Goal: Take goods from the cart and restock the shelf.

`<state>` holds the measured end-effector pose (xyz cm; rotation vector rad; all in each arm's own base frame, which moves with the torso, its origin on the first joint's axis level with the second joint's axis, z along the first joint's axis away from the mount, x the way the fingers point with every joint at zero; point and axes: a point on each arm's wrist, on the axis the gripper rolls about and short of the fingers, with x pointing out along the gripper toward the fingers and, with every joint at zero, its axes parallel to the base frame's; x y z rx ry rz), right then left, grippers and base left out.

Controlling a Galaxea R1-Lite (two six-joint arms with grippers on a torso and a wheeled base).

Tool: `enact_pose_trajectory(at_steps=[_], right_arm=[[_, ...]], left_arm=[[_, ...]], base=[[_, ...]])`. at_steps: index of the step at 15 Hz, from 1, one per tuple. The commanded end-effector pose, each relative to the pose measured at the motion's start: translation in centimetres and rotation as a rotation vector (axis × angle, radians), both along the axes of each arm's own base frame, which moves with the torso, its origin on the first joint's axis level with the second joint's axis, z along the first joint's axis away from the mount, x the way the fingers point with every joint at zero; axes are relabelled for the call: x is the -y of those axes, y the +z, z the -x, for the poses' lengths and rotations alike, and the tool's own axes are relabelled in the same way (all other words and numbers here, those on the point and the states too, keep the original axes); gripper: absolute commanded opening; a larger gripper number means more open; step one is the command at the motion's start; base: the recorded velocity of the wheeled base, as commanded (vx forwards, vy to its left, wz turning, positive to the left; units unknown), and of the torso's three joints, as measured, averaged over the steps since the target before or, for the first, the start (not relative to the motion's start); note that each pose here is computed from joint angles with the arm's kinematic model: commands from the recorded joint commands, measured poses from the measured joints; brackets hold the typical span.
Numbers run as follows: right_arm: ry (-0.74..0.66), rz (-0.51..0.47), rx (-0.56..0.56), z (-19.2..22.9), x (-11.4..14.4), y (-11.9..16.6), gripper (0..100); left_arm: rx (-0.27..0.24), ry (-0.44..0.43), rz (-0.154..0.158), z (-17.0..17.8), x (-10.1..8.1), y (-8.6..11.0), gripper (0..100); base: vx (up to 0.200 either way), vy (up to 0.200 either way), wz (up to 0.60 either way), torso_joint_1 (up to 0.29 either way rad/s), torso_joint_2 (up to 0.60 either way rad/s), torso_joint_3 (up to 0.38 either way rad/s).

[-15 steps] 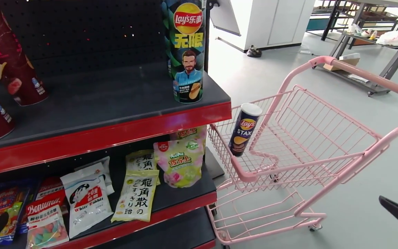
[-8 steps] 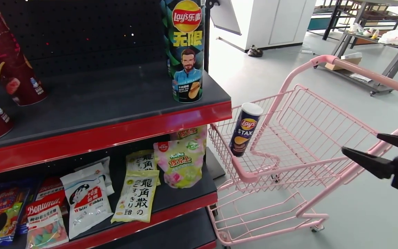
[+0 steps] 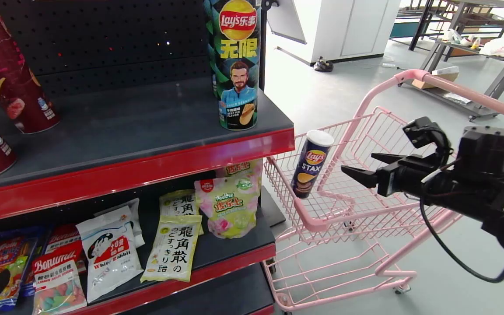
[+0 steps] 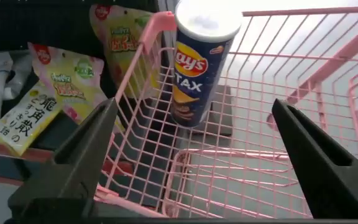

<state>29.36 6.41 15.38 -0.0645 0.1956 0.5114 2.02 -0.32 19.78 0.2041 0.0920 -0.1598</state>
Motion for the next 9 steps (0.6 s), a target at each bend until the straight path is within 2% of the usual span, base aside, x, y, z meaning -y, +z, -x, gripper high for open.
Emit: enact_pose_trajectory(at_steps=[1,4,9], right_arm=[[0.042,0.01,-0.074,-3.6,-1.3,-4.1,100],[0.065,-0.001,-0.064,-6.3,-1.7,-5.0,100],[0.074,-0.016,-0.016,-9.4,-2.2,-5.1,100]], left_arm=[[-0.004,0.001,-0.001,-0.1,0.0,0.1,100],[-0.02,0.007,-0.003,-0.4,0.0,-0.1,100],[-0.023,0.011,-0.004,-0.4,0.0,-0.1,100]], base=[[0.0,0.0,0.0,0.0,0.0,0.0],[0.0,0.0,0.0,0.0,0.0,0.0],[0.0,0.0,0.0,0.0,0.0,0.0]])
